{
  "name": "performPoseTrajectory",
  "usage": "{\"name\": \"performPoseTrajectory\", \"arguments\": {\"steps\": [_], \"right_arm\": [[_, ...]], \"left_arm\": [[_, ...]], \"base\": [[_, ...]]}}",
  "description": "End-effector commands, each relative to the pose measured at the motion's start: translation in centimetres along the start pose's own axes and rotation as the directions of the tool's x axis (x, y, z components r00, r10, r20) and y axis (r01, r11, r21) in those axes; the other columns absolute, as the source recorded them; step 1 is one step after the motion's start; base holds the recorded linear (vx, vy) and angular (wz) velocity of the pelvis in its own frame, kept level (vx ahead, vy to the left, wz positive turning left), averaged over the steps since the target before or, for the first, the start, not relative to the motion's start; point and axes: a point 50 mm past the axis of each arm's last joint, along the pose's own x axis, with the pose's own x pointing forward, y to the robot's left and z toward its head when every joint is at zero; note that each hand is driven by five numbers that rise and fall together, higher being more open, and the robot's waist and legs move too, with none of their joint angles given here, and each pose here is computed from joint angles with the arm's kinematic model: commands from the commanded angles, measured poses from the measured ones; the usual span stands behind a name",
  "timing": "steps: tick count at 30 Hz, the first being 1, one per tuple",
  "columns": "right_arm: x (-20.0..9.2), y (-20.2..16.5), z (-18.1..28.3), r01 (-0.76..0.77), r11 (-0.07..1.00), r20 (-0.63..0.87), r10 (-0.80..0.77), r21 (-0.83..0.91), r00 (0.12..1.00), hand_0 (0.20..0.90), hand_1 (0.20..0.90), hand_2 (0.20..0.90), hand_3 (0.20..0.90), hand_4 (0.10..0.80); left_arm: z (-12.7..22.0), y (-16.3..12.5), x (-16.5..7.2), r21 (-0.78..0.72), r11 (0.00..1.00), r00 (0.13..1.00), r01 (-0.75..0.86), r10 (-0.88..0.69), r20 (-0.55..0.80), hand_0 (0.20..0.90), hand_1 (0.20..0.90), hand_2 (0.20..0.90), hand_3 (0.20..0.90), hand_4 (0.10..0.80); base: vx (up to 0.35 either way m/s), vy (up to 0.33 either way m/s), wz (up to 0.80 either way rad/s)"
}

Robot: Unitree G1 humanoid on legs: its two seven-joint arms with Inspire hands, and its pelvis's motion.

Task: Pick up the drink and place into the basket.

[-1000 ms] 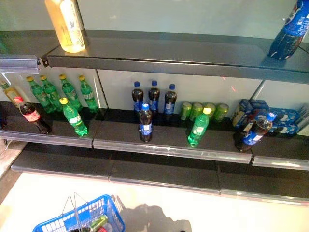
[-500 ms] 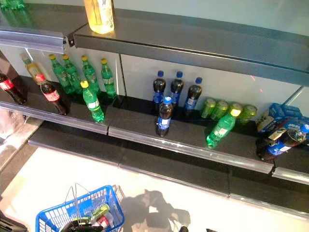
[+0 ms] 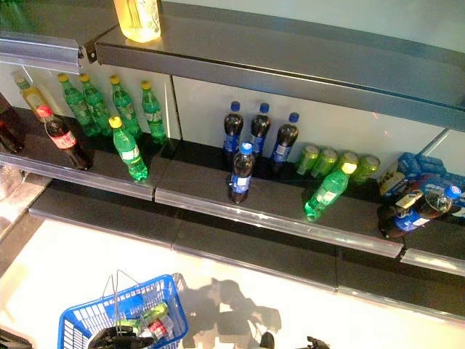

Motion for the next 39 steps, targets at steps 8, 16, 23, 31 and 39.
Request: {"name": "performPoseTrajectory", "arguments": {"steps": [8, 16, 23, 31, 39], "right_arm": [[-0.2, -2.1, -1.4, 0.052, 0.999, -0.037, -0.052, -0.006, 0.998, 0.9, 0.9, 0.9, 0.9, 0.8], [0.0, -2.5, 0.1, 0.066, 0.998, -0.012, -0.065, 0.013, 0.998, 0.9, 0.9, 0.9, 0.9, 0.8], [0.2, -3.5, 5.4, 0.084, 0.995, 0.13, -0.091, 0.061, 0.987, 0.9, 0.9, 0.9, 0.9, 0.8], [-0.1, -4.6, 7.1, 0.095, 0.992, 0.208, -0.111, 0.085, 0.972, 0.9, 0.9, 0.9, 0.9, 0.8], [-0.7, -4.6, 11.1, 0.083, 0.987, 0.382, -0.131, 0.14, 0.915, 0.9, 0.9, 0.9, 0.9, 0.8]], "left_arm": [[4.0, 1.5, 0.3, -0.012, 1.0, 0.98, -0.01, 0.012, 0.196, 0.3, 0.3, 0.3, 0.2, 0.1], [5.8, 0.7, 0.6, -0.048, 0.999, 0.972, -0.001, 0.012, 0.236, 0.3, 0.3, 0.3, 0.2, 0.1], [11.5, -0.3, 0.7, -0.127, 0.992, 0.921, 0.013, 0.038, 0.389, 0.3, 0.3, 0.3, 0.2, 0.1], [12.1, 0.8, 0.5, -0.162, 0.987, 0.906, 0.007, 0.062, 0.419, 0.3, 0.3, 0.3, 0.2, 0.1], [14.3, -0.2, 0.2, -0.174, 0.984, 0.879, 0.05, 0.039, 0.475, 0.3, 0.3, 0.3, 0.2, 0.1]], "base": [[0.097, 0.014, 0.01], [-0.002, 0.008, 0.01], [-0.248, -0.047, 0.19], [-0.075, -0.049, 0.13], [-0.086, -0.017, -0.05]]}}
